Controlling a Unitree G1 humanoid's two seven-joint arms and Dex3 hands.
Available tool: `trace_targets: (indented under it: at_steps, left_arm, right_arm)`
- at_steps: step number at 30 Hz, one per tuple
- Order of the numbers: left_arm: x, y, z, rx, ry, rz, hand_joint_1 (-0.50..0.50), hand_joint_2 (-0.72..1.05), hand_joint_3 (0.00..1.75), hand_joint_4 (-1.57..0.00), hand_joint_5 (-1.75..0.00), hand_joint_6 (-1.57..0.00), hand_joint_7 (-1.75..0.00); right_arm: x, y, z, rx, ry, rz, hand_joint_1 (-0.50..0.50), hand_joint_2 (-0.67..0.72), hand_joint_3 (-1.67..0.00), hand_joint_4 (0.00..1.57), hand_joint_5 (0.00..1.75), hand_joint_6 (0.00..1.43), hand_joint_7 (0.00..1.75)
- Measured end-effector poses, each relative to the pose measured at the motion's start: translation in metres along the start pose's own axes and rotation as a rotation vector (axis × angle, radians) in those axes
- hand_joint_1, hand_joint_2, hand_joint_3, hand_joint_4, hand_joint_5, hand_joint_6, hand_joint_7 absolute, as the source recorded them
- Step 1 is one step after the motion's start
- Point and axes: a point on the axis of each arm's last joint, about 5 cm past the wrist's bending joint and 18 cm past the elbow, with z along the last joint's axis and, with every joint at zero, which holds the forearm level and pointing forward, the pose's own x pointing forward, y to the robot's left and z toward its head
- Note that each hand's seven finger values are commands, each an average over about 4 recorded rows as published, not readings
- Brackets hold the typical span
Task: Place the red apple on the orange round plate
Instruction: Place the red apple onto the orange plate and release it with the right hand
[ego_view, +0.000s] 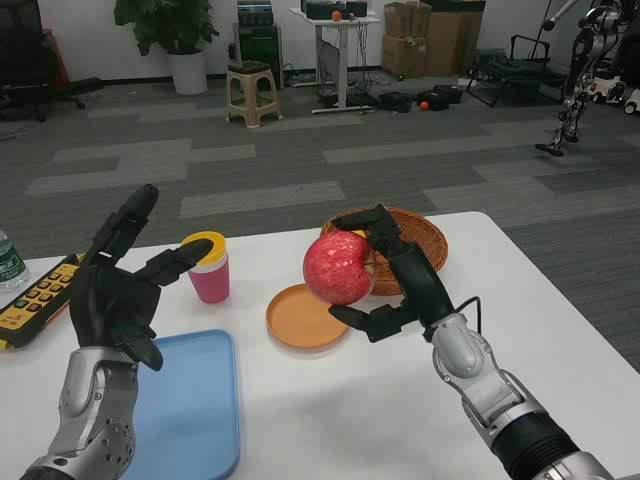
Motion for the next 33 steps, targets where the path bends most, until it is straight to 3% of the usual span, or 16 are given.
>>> trace_targets:
  at_steps: [8, 22, 28, 33]
  left_arm:
    - [0.001, 0.002, -0.001, 0.009, 0.006, 0.009, 0.5, -0.64, 0.09, -1.38, 0.0, -0.82, -0.07]
    - [0.004, 0.003, -0.002, 0.019, 0.01, 0.013, 0.5, -0.64, 0.09, -1.38, 0.0, -0.84, -0.07]
    - [0.006, 0.003, -0.003, 0.02, 0.011, 0.013, 0.5, -0.64, 0.09, -1.38, 0.0, -0.84, -0.07]
    - [0.008, 0.001, -0.005, 0.017, 0.021, 0.006, 0.5, -0.64, 0.09, -1.38, 0.0, -0.85, -0.07]
  right_arm:
    - [-0.001, 0.0, -0.006, -0.002, 0.031, -0.003, -0.49, -0.54, -1.59, 0.74, 1.65, 1.31, 1.33]
    - [-0.002, 0.001, -0.009, -0.005, 0.047, 0.003, -0.46, -0.56, -1.59, 0.76, 1.65, 1.31, 1.33]
    - [0.01, 0.008, -0.012, -0.029, 0.046, 0.06, -0.47, -0.54, -1.59, 0.85, 1.65, 1.31, 1.33]
    - [0.023, 0.015, -0.022, -0.136, 0.082, 0.167, -0.46, -0.59, -1.59, 0.9, 1.65, 1.32, 1.34]
